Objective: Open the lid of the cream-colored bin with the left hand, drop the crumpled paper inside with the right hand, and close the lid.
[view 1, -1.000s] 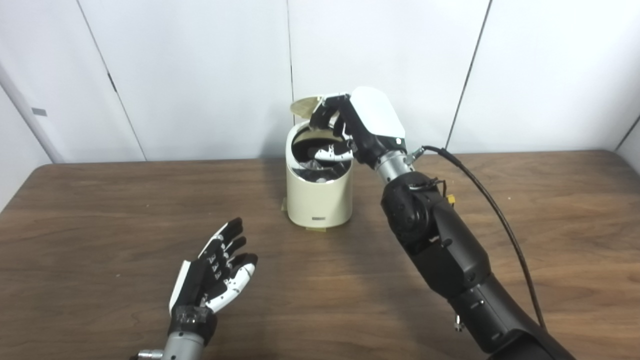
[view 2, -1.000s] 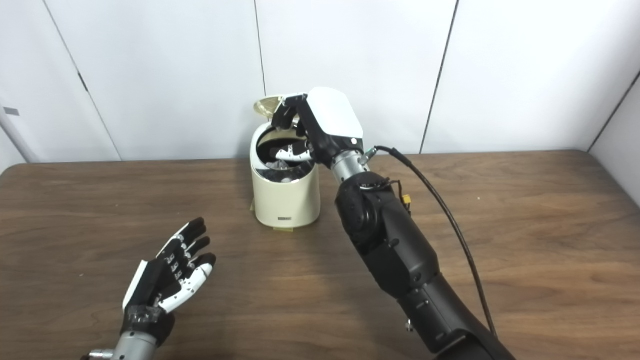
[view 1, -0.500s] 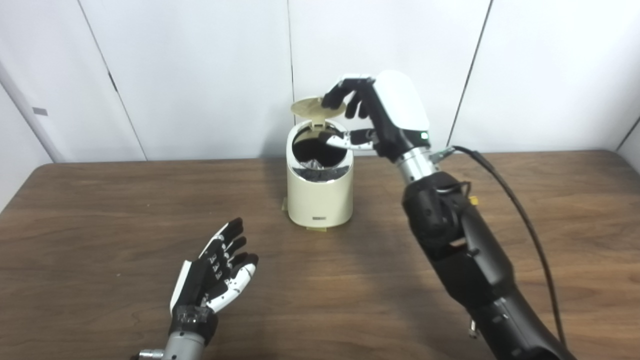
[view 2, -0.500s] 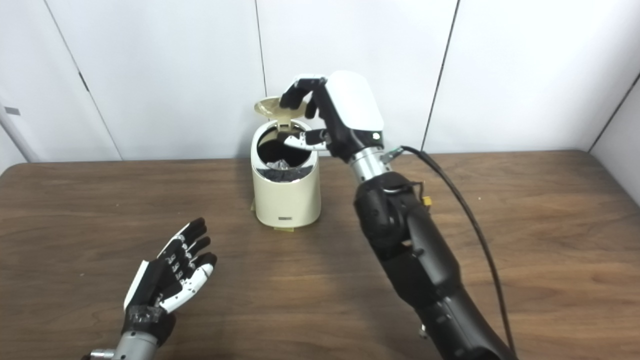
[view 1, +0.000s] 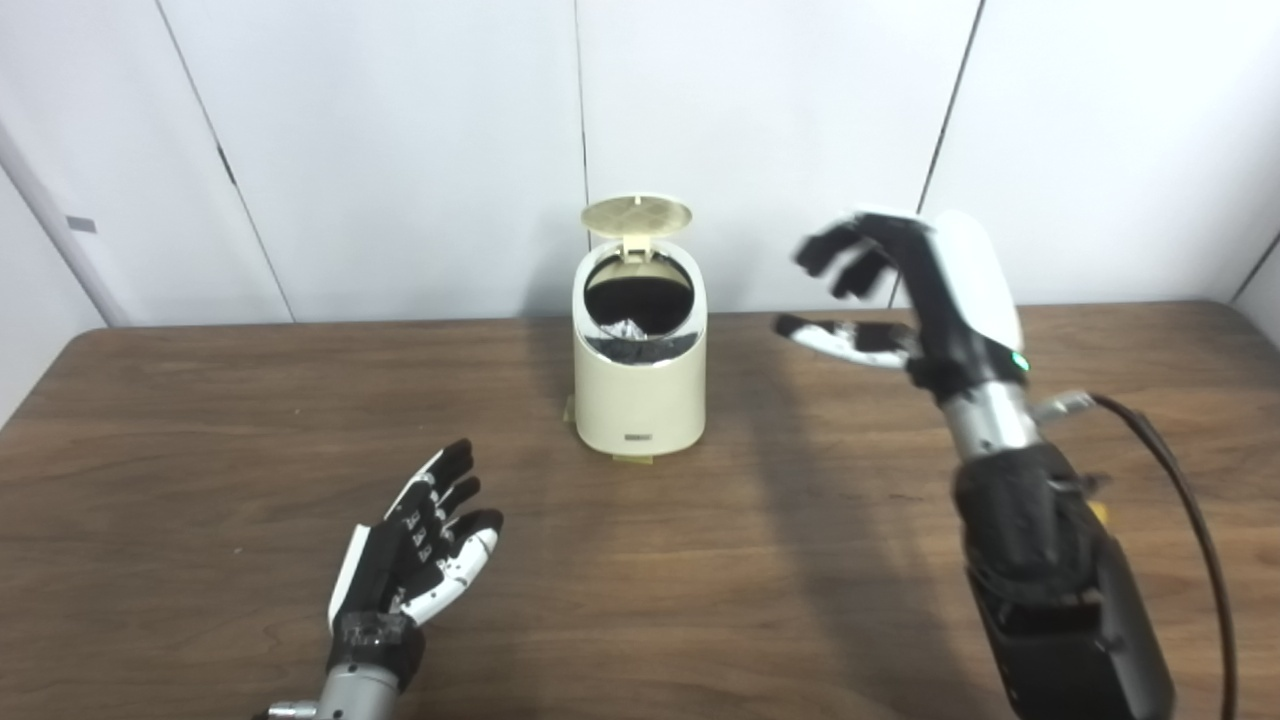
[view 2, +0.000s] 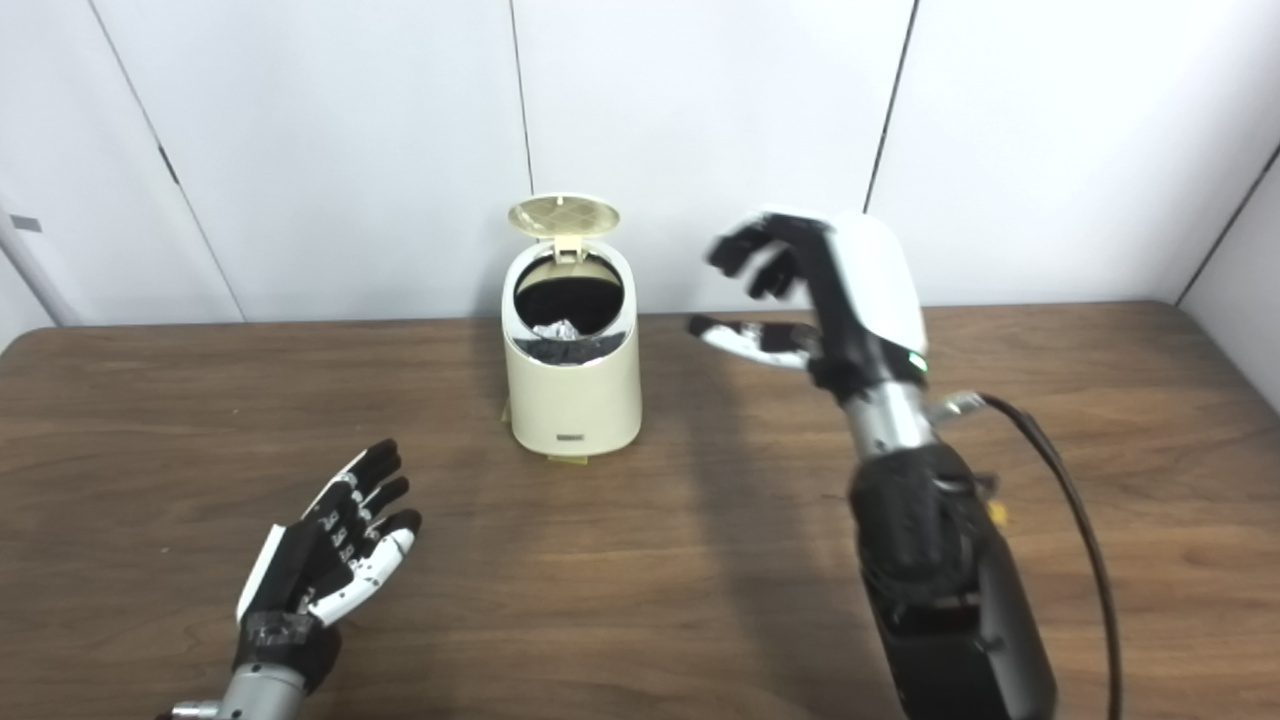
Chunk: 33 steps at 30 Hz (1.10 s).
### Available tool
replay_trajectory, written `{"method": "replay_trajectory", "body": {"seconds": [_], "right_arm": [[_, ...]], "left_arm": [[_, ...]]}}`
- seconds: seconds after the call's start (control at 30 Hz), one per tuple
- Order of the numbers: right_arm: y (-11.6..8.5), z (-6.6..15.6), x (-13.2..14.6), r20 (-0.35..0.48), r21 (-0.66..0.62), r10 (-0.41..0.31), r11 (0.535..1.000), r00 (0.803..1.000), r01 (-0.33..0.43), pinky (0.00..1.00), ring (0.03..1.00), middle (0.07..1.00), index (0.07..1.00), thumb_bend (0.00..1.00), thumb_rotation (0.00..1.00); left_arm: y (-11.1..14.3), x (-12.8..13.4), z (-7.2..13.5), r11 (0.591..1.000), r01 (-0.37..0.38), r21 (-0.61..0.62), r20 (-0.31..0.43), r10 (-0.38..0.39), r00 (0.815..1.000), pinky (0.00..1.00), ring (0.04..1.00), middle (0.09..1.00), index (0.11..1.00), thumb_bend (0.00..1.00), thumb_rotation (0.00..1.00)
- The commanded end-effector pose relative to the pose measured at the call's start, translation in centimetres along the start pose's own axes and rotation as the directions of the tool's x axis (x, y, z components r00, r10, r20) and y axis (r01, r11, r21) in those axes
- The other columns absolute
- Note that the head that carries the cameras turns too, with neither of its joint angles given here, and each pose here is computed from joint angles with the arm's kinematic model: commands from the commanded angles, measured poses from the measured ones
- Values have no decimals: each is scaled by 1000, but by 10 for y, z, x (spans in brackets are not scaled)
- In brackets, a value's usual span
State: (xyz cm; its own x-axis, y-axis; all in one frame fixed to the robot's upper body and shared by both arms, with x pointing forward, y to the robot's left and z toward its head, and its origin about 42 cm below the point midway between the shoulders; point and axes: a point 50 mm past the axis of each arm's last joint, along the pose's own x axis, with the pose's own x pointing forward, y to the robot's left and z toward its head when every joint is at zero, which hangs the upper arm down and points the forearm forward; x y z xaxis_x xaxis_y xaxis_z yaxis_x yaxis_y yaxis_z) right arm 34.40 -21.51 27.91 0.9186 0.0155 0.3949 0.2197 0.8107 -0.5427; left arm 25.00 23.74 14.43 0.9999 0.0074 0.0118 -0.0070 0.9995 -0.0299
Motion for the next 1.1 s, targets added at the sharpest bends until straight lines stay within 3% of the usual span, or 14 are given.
{"method": "replay_trajectory", "body": {"seconds": [0.0, 0.07, 0.17, 0.2, 0.23, 0.33, 0.4, 0.6, 0.73, 0.83, 1.07], "right_arm": [[-14, 3, -3, -40, 96, -25, 995, 999, 29, 372, 412, 501, 536, 506, 0], [-17, -7, -11, -106, 172, -15, 985, 994, 33, 409, 412, 518, 534, 510, 0], [-18, -24, -18, -153, 331, 31, 943, 988, 22, 551, 625, 691, 502, 504, 137], [-17, -30, -21, -164, 397, 53, 918, 985, 17, 703, 759, 794, 712, 543, 391], [-16, -33, -22, -168, 441, 67, 898, 983, 15, 723, 776, 808, 735, 548, 429], [-15, -50, -28, -164, 522, 125, 852, 978, -22, 890, 915, 923, 890, 592, 710], [-12, -59, -32, -165, 553, 154, 832, 974, -38, 960, 979, 983, 972, 642, 823], [-3, -71, -44, -174, 615, 199, 787, 964, -52, 1000, 1000, 1000, 1000, 623, 975], [6, -71, -54, -215, 641, 192, 767, 958, -10, 1000, 1000, 1000, 1000, 625, 981], [14, -69, -60, -237, 650, 179, 759, 955, 19, 1000, 1000, 1000, 1000, 614, 986], [21, -72, -68, -261, 665, 154, 745, 953, 62, 1000, 1000, 1000, 1000, 570, 1000]], "left_arm": [[-6, 5, 10, 999, -4, -45, 72, 7, 997, 814, 894, 919, 929, 387, 50], [-4, 6, 11, 999, -11, -49, 72, 14, 997, 817, 895, 916, 931, 395, 75], [-4, 7, 13, 998, -24, -59, 71, 28, 997, 853, 903, 918, 934, 401, 95], [-4, 8, 14, 998, -28, -51, 72, 32, 997, 865, 902, 917, 935, 394, 141], [-4, 9, 14, 999, -31, -44, 72, 34, 997, 866, 902, 917, 936, 394, 150], [-4, 11, 16, 999, -31, -30, 80, 33, 996, 882, 901, 914, 936, 381, 226], [-4, 12, 18, 999, -32, -12, 88, 33, 996, 884, 897, 909, 933, 385, 255], [-5, 15, 28, 998, -20, 59, 116, 13, 993, 856, 897, 910, 939, 369, 322], [-4, 21, 37, 990, -7, 142, 128, -11, 992, 893, 922, 922, 947, 371, 395], [-5, 27, 44, 963, 5, 270, 142, -45, 989, 967, 949, 930, 948, 400, 473], [-15, 49, 63, 913, 23, 407, 181, -105, 978, 906, 934, 933, 934, 433, 458]]}}
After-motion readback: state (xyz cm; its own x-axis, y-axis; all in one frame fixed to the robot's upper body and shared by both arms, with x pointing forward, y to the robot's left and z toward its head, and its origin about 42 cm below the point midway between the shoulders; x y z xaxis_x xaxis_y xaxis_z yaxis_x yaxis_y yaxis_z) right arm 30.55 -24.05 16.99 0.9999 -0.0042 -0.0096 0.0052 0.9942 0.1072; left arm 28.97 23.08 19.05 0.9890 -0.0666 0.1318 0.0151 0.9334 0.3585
